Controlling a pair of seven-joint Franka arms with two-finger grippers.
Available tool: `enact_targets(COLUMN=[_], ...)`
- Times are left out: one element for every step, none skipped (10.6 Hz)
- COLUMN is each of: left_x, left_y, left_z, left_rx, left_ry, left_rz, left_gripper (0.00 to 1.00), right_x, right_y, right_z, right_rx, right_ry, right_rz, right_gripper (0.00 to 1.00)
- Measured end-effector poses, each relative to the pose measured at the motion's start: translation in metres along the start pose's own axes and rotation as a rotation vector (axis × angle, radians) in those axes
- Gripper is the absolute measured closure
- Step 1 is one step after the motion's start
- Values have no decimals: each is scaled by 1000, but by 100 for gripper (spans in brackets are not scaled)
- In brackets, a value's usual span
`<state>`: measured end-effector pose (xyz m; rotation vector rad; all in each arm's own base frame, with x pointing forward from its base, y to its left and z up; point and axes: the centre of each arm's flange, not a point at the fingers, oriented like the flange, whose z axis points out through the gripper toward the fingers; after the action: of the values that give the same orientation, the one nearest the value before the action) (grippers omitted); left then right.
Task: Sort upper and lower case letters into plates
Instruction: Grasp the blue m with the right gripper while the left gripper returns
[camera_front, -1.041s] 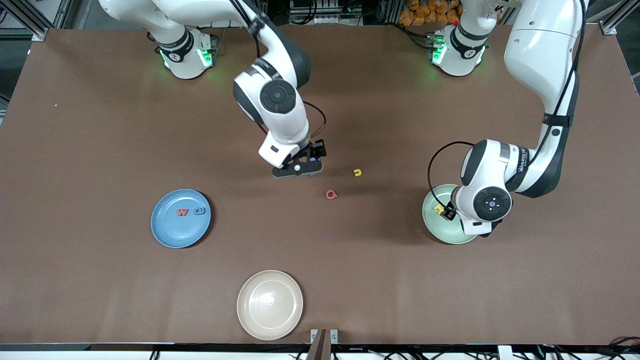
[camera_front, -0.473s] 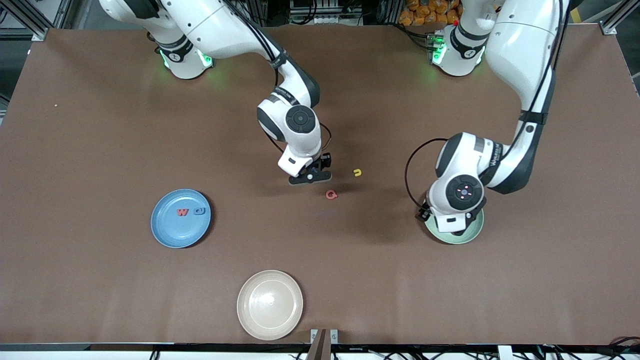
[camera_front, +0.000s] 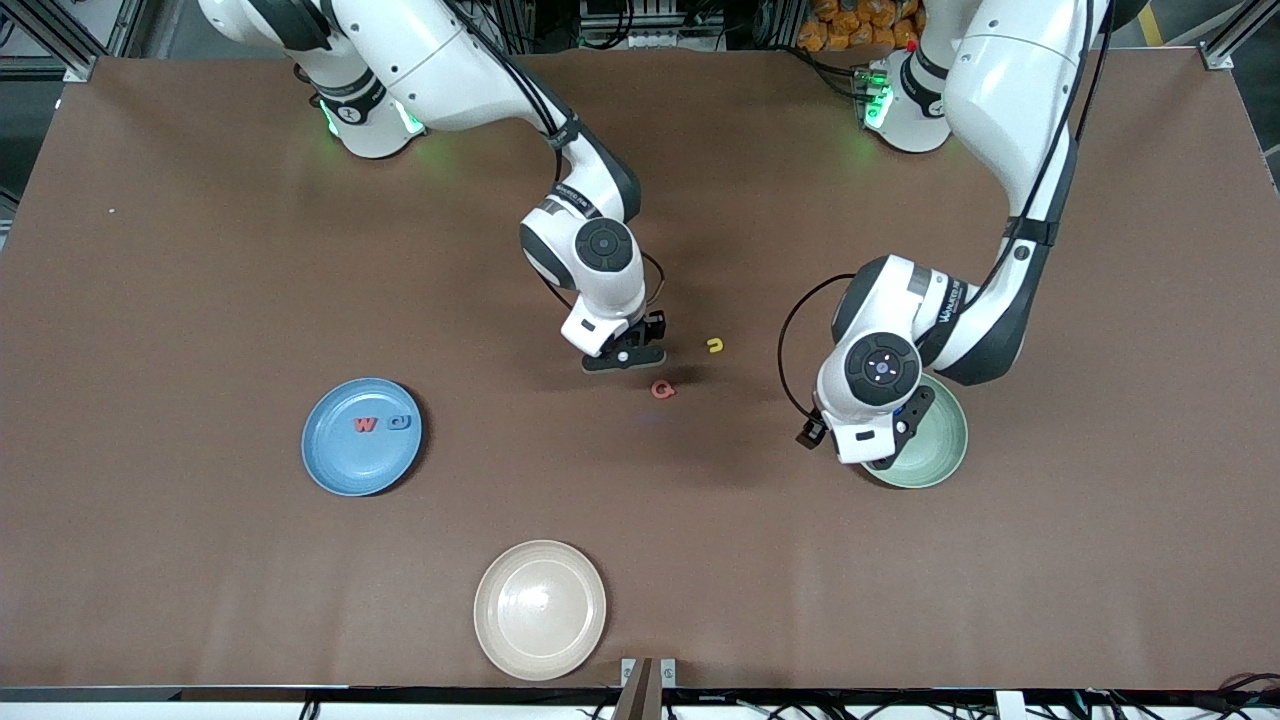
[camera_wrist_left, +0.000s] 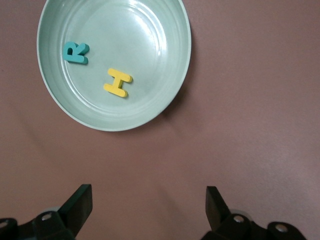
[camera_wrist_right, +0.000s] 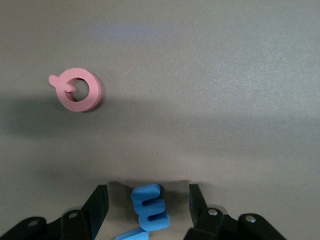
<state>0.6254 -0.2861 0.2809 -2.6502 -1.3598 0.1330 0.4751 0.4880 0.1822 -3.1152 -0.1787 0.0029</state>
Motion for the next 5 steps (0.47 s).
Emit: enact_targets(left_x=[-6,-15,-27,-37,-44], left_y=[2,4,6,8,11], left_z=[0,0,0,-2,-6], left_rx=[-3,-5,-7,-15,-26], left_ry=[1,2,2,-5,-19], left_rz=[6,17,24,20,19], left_gripper=[0,0,0,0,0], right_x=[-2,-4,-5,-5,-5], right_y=[-1,-3,-3,-3,-3], right_z=[2,3,5,5,5], right_rx=[-2,-4,-6,-5,-7], right_ry=[-2,-4,-6,-5,-1], right_rz=[1,3,9,22,36], right_gripper=[27,33,33,42,45])
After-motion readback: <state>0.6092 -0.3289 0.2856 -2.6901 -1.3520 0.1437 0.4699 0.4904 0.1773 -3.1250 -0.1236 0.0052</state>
